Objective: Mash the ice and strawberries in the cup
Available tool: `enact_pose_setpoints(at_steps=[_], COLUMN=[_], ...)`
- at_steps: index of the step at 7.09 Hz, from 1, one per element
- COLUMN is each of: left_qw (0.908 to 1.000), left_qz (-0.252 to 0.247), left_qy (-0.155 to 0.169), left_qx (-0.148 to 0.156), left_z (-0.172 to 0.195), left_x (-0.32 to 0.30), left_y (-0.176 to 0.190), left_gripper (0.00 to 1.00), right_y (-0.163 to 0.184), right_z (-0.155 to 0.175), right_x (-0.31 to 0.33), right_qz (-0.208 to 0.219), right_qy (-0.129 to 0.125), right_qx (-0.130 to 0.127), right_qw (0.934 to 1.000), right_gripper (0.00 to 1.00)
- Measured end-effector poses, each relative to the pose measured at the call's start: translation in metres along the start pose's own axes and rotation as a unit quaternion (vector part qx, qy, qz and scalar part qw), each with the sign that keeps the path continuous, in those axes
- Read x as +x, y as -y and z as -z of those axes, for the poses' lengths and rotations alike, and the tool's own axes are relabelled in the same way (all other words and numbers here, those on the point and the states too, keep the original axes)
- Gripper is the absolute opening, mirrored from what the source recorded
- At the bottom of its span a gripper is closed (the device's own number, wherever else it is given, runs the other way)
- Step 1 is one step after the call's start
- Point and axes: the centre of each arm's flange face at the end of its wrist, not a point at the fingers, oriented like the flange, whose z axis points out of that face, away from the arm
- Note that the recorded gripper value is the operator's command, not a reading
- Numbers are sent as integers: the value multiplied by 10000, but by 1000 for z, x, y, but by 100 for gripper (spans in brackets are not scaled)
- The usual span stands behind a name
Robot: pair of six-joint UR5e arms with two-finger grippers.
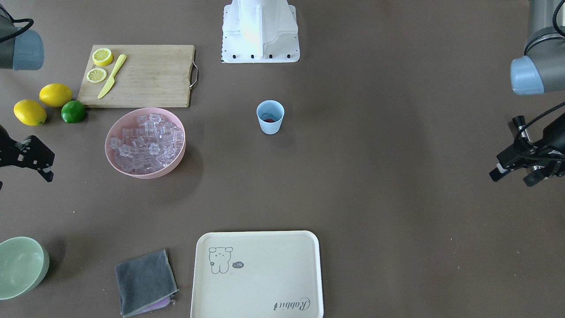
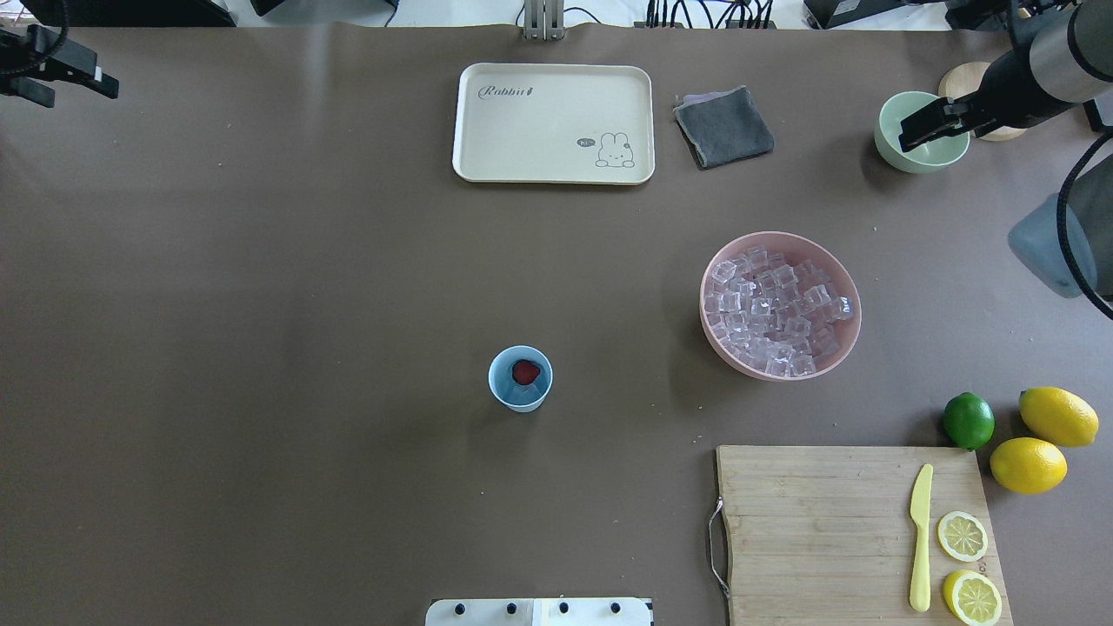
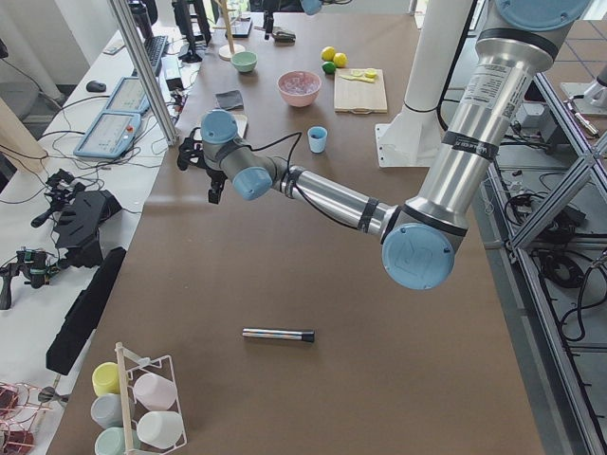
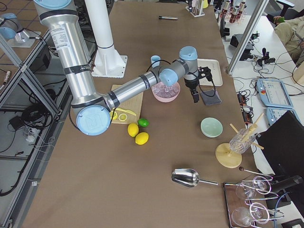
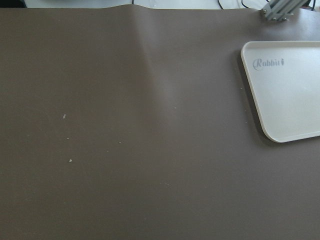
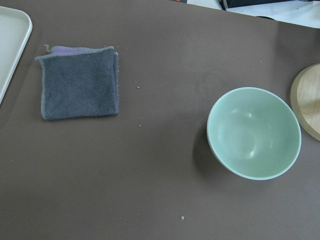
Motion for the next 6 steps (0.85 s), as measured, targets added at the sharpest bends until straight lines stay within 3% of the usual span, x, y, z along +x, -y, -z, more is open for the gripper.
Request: enact_pose_setpoints(at_steps=[3,6], left_qw=[9954,9883], left_qz=[874,1346], left_qy=[385,692], left_qx=[49,-198], left_z=[25,15], left_x=[-115,-186], left_y=[-25,-75], left_gripper=[98,98], right_y=[0,6], right_z=[-6,22], right_x=[-26,6], right_qz=[208,0], right_qy=[-17,-40], right_qx=[48,195], right_qw=[9998,9998], right_gripper=[100,100])
